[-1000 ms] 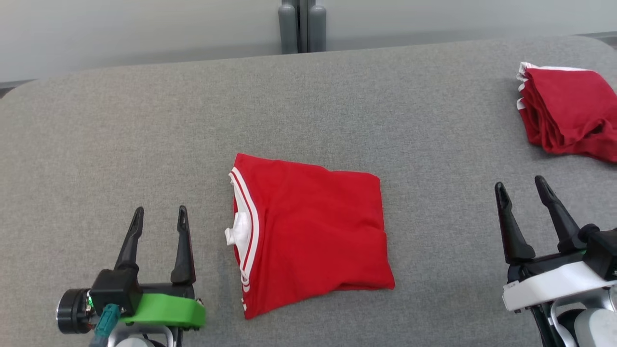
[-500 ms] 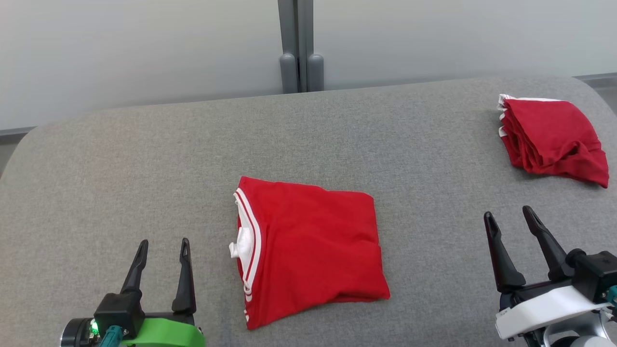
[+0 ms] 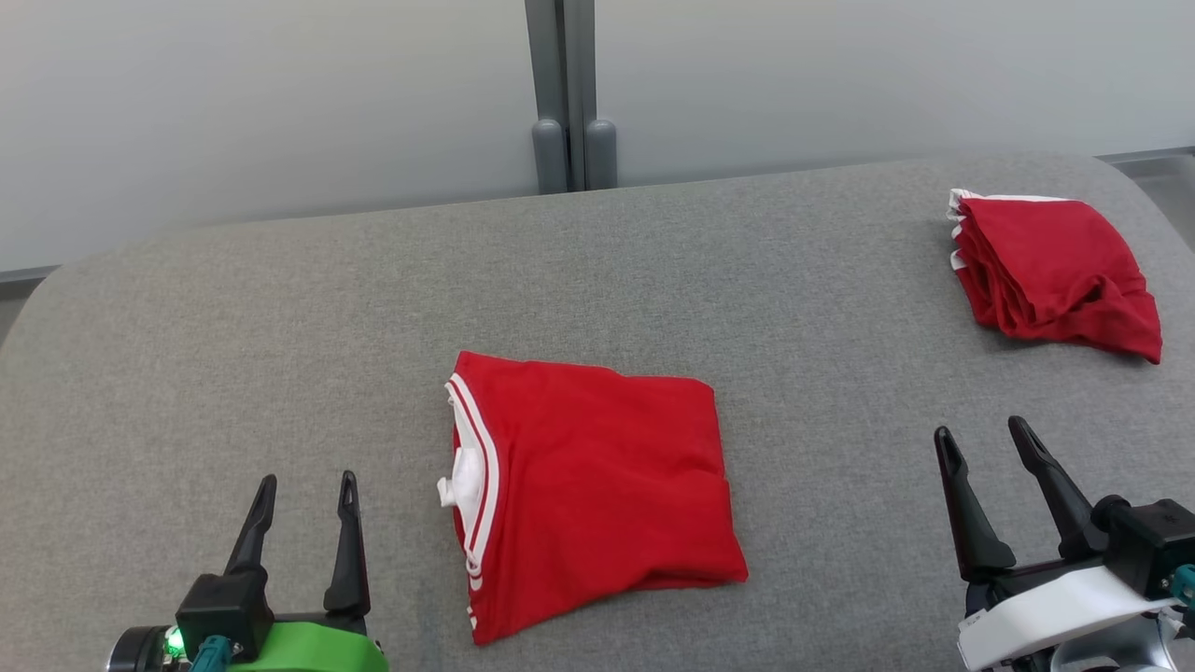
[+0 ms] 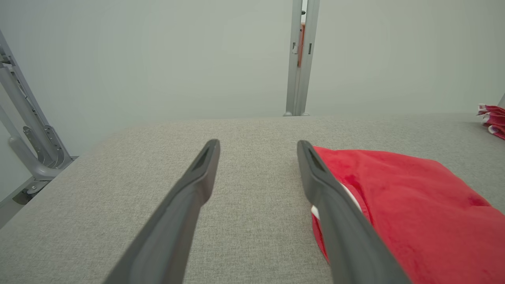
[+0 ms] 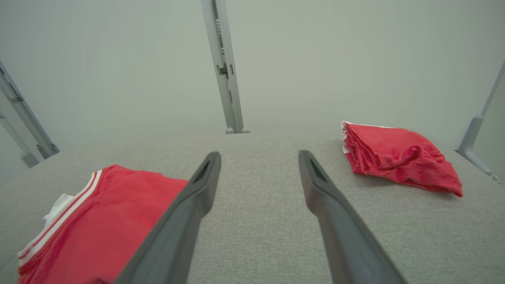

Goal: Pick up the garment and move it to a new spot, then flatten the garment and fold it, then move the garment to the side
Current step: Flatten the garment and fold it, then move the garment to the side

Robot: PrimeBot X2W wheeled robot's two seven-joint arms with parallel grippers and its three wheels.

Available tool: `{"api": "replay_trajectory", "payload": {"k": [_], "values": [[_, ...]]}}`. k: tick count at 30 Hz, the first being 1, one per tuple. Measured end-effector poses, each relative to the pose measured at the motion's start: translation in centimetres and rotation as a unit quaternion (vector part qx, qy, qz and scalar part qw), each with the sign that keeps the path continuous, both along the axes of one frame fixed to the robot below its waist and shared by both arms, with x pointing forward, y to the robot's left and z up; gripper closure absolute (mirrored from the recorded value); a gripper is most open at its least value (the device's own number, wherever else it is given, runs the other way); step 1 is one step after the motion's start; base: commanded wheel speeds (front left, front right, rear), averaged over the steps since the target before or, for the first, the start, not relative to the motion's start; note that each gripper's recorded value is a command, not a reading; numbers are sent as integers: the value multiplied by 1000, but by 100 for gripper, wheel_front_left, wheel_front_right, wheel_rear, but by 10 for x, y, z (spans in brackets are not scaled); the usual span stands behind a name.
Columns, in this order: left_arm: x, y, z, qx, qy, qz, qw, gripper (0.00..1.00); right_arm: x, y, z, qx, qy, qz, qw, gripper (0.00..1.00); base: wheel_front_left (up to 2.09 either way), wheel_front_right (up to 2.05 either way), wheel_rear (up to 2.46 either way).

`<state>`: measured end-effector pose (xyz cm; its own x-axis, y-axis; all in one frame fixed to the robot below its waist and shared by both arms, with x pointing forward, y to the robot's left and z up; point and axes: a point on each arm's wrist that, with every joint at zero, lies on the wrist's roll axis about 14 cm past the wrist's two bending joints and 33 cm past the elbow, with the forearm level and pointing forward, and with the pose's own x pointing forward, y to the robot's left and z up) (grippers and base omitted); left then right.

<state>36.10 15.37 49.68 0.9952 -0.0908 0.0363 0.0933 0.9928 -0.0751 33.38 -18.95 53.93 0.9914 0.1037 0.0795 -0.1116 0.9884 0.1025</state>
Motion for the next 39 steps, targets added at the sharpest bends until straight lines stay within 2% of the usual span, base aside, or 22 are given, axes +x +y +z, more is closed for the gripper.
{"api": "replay_trajectory", "payload": {"k": [16,22,27,33,39], "values": [[-1,6,3,2,-5,6,1000,0,5,3,-2,0,3,5,1000,0,0,0,0],[15,7,19,0,-32,10,999,0,22,9,-10,-5,19,22,1000,0,0,0,0],[34,6,28,-2,-50,12,999,0,48,30,-35,-2,58,61,996,0,0,0,0],[53,10,28,-5,-52,20,998,0,70,70,-84,16,131,122,984,0,0,0,0],[59,24,26,3,-51,43,998,0,70,115,-141,30,220,183,958,0,0,0,0]]}}
